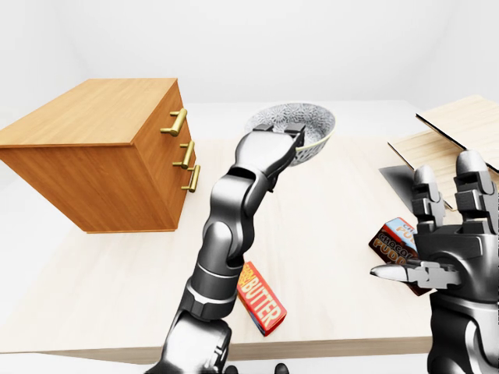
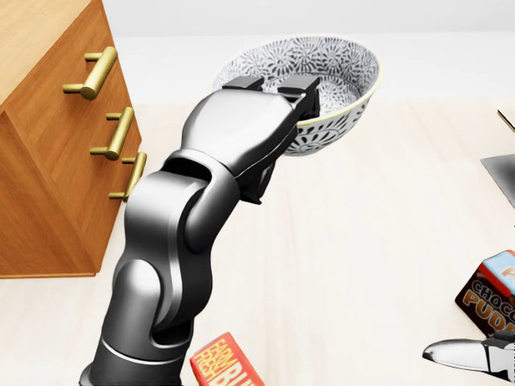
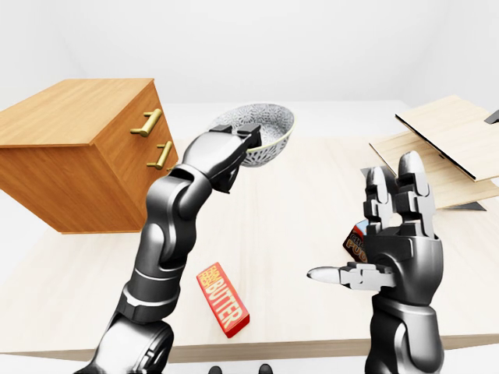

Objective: Close the top drawer of the cabinet and put the bowl on top of it.

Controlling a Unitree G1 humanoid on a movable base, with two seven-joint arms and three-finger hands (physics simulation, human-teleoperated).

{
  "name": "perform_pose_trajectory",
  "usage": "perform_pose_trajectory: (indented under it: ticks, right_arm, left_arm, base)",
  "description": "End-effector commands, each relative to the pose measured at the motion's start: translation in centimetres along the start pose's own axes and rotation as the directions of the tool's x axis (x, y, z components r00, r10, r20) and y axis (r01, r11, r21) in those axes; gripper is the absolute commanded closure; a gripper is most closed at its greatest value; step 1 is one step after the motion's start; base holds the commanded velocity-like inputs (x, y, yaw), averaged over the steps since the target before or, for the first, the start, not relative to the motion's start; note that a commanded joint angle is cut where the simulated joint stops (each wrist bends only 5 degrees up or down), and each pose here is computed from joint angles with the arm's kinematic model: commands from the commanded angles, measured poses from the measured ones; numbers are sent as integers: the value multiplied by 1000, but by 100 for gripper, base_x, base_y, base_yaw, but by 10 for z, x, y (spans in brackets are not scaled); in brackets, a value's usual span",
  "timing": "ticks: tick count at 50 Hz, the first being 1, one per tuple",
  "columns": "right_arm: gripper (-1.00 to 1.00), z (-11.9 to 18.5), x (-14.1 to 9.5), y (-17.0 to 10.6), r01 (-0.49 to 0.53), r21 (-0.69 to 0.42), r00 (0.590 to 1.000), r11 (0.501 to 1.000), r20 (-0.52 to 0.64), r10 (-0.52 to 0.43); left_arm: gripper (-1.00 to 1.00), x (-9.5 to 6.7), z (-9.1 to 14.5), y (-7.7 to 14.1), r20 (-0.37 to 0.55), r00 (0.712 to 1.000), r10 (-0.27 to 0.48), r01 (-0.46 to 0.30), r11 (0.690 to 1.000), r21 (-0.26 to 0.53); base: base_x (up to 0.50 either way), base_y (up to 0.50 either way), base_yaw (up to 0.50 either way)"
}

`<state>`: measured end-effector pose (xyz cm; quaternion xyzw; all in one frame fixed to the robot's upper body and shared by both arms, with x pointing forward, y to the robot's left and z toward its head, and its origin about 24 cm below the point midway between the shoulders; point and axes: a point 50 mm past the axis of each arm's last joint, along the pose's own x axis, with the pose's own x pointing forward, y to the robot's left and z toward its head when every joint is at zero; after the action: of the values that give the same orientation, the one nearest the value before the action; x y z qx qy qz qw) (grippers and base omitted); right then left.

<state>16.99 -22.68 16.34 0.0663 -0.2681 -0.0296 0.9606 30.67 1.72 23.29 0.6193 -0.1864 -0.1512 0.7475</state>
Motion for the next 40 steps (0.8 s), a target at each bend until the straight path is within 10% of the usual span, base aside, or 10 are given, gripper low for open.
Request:
perform_pose_trajectory:
  ticks: [1, 40]
  right_arm:
    - [-100, -3, -1, 1, -4, 1, 1000, 1000, -17, 4]
    - [-100, -17, 2, 8, -20, 1, 997, 1000, -70, 20]
  left_arm:
    - [100, 0, -10, 24, 7, 999, 51, -51, 999, -5]
    - [100, 16, -64, 86, 4, 986, 168, -167, 982, -84]
  base:
    - [0, 0, 0]
    - [0, 0, 0]
